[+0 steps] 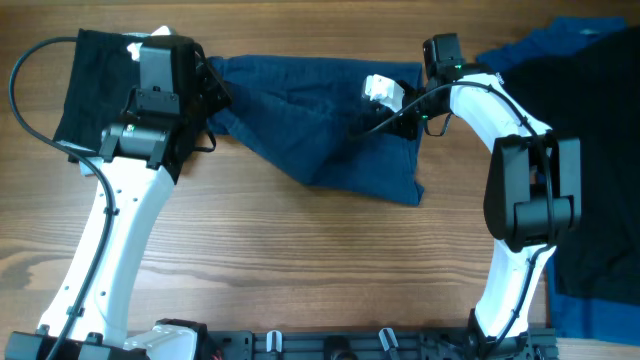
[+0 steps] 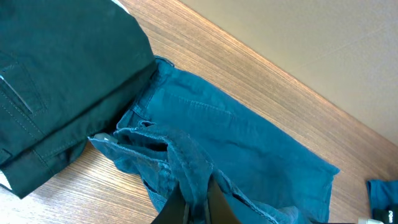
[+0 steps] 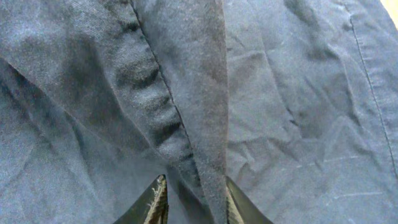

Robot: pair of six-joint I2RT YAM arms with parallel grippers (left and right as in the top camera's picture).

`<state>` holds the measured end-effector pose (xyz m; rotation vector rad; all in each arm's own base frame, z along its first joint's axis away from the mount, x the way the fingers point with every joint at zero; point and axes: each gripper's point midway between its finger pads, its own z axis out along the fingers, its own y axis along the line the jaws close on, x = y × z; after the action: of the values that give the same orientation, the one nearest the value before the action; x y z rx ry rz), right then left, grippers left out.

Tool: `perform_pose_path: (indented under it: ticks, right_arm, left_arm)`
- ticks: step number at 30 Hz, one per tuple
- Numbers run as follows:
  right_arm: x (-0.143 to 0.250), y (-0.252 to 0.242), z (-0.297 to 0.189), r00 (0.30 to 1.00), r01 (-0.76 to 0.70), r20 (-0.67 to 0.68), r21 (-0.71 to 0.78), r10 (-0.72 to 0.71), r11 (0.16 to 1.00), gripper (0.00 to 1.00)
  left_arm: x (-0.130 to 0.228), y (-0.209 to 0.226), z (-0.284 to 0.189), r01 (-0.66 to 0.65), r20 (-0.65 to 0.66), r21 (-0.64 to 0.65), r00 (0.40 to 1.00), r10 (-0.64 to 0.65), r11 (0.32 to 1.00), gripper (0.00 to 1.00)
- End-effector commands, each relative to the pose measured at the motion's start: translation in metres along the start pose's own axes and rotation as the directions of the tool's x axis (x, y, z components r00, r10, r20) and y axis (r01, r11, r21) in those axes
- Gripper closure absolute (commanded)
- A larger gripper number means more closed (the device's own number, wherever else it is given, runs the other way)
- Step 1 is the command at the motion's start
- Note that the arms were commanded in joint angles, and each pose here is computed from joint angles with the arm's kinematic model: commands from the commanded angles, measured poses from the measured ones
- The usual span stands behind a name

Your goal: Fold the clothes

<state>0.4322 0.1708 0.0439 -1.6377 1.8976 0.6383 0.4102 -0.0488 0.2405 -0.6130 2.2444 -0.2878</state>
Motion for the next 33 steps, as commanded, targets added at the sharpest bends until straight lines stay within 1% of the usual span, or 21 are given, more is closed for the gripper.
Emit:
perform_pose_path:
  ticks: [1, 2, 3, 4, 5, 6, 8, 10, 12, 13, 15, 18, 19, 21, 23, 24, 28, 31, 33]
  right_arm:
    - [0.008, 0.007, 0.013, 0.999, -0.029, 0.018, -0.047, 0.03, 0.998, 0.68]
    - [0.009, 0.007, 0.014, 0.999, -0.033, 0.016, -0.051, 0.034, 0.998, 0.69]
    - [0.01, 0.008, 0.014, 0.999, -0.036, 0.015, -0.053, 0.037, 0.998, 0.73]
    - [0.01, 0.008, 0.015, 0.999, -0.038, 0.015, -0.055, 0.039, 0.998, 0.82]
    - [0.01, 0.008, 0.015, 0.999, -0.037, 0.015, -0.054, 0.038, 0.998, 0.94]
    - [0.01, 0.007, 0.015, 0.999, -0.046, 0.016, -0.052, 0.047, 0.998, 0.96]
    - [0.009, 0.005, 0.015, 0.995, -0.1, 0.017, -0.043, 0.101, 0.994, 0.96]
    - [0.006, 0.0, 0.013, 0.976, -0.214, 0.022, -0.029, 0.215, 0.976, 0.96]
    - [0.0, -0.006, 0.008, 0.932, -0.36, 0.036, -0.01, 0.36, 0.933, 0.96]
    - [-0.006, -0.012, 0.003, 0.894, -0.446, 0.051, 0.0, 0.445, 0.895, 0.96]
    - [-0.015, -0.018, -0.005, 0.847, -0.528, 0.069, 0.009, 0.526, 0.849, 0.96]
    - [-0.028, -0.025, -0.017, 0.76, -0.647, 0.099, 0.019, 0.643, 0.762, 0.96]
    - [-0.029, -0.027, -0.02, 0.736, -0.675, 0.103, 0.034, 0.669, 0.737, 0.96]
    - [-0.026, -0.037, -0.03, 0.646, -0.763, 0.111, 0.104, 0.755, 0.638, 0.96]
    - [-0.029, -0.043, -0.042, 0.598, -0.801, 0.131, 0.148, 0.791, 0.58, 0.96]
    - [-0.034, -0.044, -0.048, 0.589, -0.807, 0.145, 0.154, 0.795, 0.569, 0.96]
    - [-0.055, -0.048, -0.076, 0.602, -0.797, 0.193, 0.193, 0.775, 0.572, 0.96]
    - [-0.062, -0.054, -0.091, 0.616, -0.785, 0.218, 0.243, 0.756, 0.57, 0.96]
    - [-0.064, -0.055, -0.096, 0.623, -0.779, 0.212, 0.258, 0.753, 0.572, 0.96]
  left_arm:
    - [-0.019, -0.005, -0.009, -0.011, 0.061, 0.009, 0.998, 0.01, 1.0, 0.96]
    - [-0.019, -0.005, -0.009, -0.01, 0.061, 0.01, 0.998, 0.01, 1.0, 0.96]
    - [-0.019, -0.005, -0.009, -0.011, 0.061, 0.01, 0.998, 0.01, 1.0, 0.96]
    - [-0.019, -0.005, -0.009, -0.011, 0.061, 0.01, 0.998, 0.01, 1.0, 0.96]
    - [-0.019, -0.005, -0.009, -0.01, 0.061, 0.01, 0.998, 0.01, 1.0, 0.96]
    - [-0.019, -0.005, -0.009, -0.01, 0.061, 0.01, 0.998, 0.01, 1.0, 0.96]
    - [-0.019, -0.005, -0.009, -0.01, 0.062, 0.01, 0.998, 0.01, 1.0, 0.96]
    - [-0.019, -0.005, -0.009, -0.01, 0.062, 0.011, 0.998, 0.01, 1.0, 0.96]
    - [-0.019, -0.006, -0.01, -0.01, 0.064, 0.012, 0.998, 0.01, 1.0, 0.96]
    - [-0.02, -0.006, -0.011, -0.01, 0.066, 0.014, 0.998, 0.009, 1.0, 0.96]
    - [-0.02, -0.006, -0.012, -0.01, 0.068, 0.015, 0.998, 0.009, 1.0, 0.96]
    - [-0.02, -0.006, -0.012, -0.01, 0.067, 0.015, 0.998, 0.009, 1.0, 0.96]
    - [-0.02, -0.006, -0.012, -0.01, 0.067, 0.015, 0.998, 0.009, 1.0, 0.96]
    - [-0.02, -0.006, -0.012, -0.01, 0.067, 0.015, 0.998, 0.009, 1.0, 0.96]
    - [-0.02, -0.006, -0.012, -0.01, 0.067, 0.015, 0.998, 0.009, 1.0, 0.96]
    - [-0.02, -0.006, -0.012, -0.01, 0.067, 0.015, 0.998, 0.009, 1.0, 0.96]
    - [-0.02, -0.006, -0.012, -0.01, 0.067, 0.015, 0.998, 0.009, 1.0, 0.96]
    - [-0.021, -0.006, -0.011, -0.009, 0.07, 0.012, 0.998, 0.009, 1.0, 0.96]
    - [-0.024, -0.002, -0.011, -0.007, 0.088, -0.01, 0.996, 0.008, 1.0, 0.96]
